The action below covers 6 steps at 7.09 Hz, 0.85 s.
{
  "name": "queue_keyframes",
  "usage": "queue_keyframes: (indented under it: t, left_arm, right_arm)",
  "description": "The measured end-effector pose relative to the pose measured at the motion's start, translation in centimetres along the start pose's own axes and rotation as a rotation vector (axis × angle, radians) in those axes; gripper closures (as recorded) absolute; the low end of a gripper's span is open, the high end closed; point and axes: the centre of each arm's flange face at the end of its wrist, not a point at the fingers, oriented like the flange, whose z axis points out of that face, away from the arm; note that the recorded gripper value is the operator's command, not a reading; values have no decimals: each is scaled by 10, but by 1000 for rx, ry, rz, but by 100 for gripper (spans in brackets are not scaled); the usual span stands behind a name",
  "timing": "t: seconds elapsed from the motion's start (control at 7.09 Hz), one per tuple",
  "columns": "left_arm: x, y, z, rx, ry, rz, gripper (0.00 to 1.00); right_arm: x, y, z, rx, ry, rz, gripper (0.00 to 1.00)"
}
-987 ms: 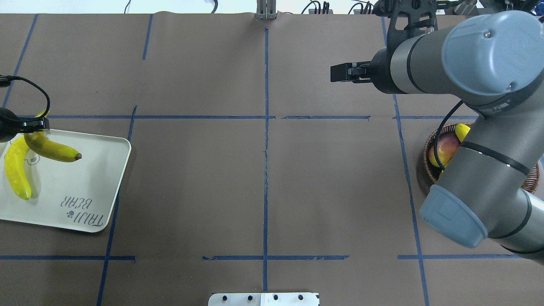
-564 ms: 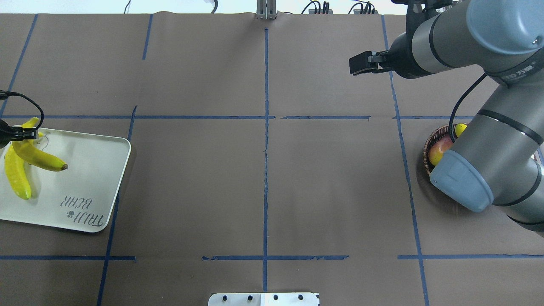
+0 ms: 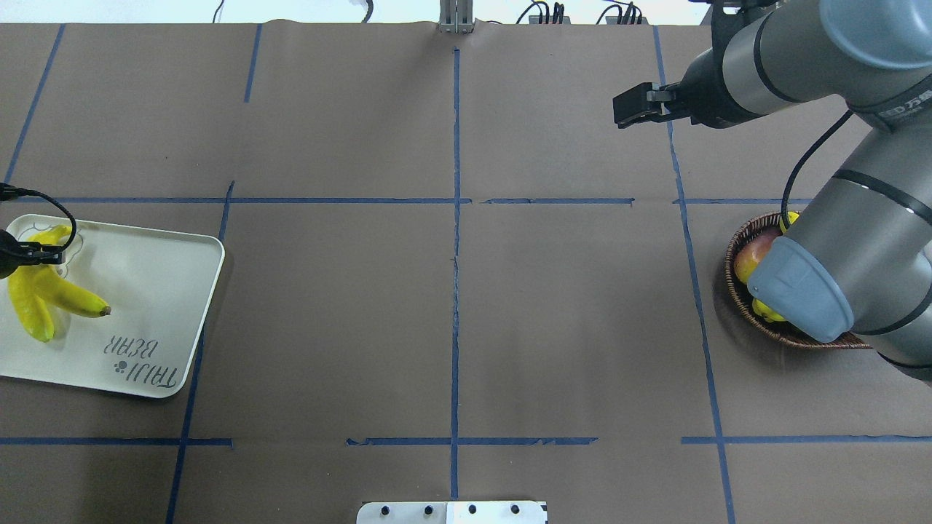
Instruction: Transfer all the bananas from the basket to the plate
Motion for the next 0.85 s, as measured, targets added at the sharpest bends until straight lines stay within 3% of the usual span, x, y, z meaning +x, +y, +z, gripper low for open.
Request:
queue_keyframes:
  t: [0.42,0.56,0.85]
  left_arm:
    - [-3,4,-10,0,9,92,0]
    - [2,3,-20,-15,42,112,0]
    - [15,-11,-46,-104,116,92,0]
  right_arm:
    - [40,-14,10,-71,10,-20,0]
    - [57,-22,18,-113,7,-29,0]
    - [120,-19,38,-203,16,-100,0]
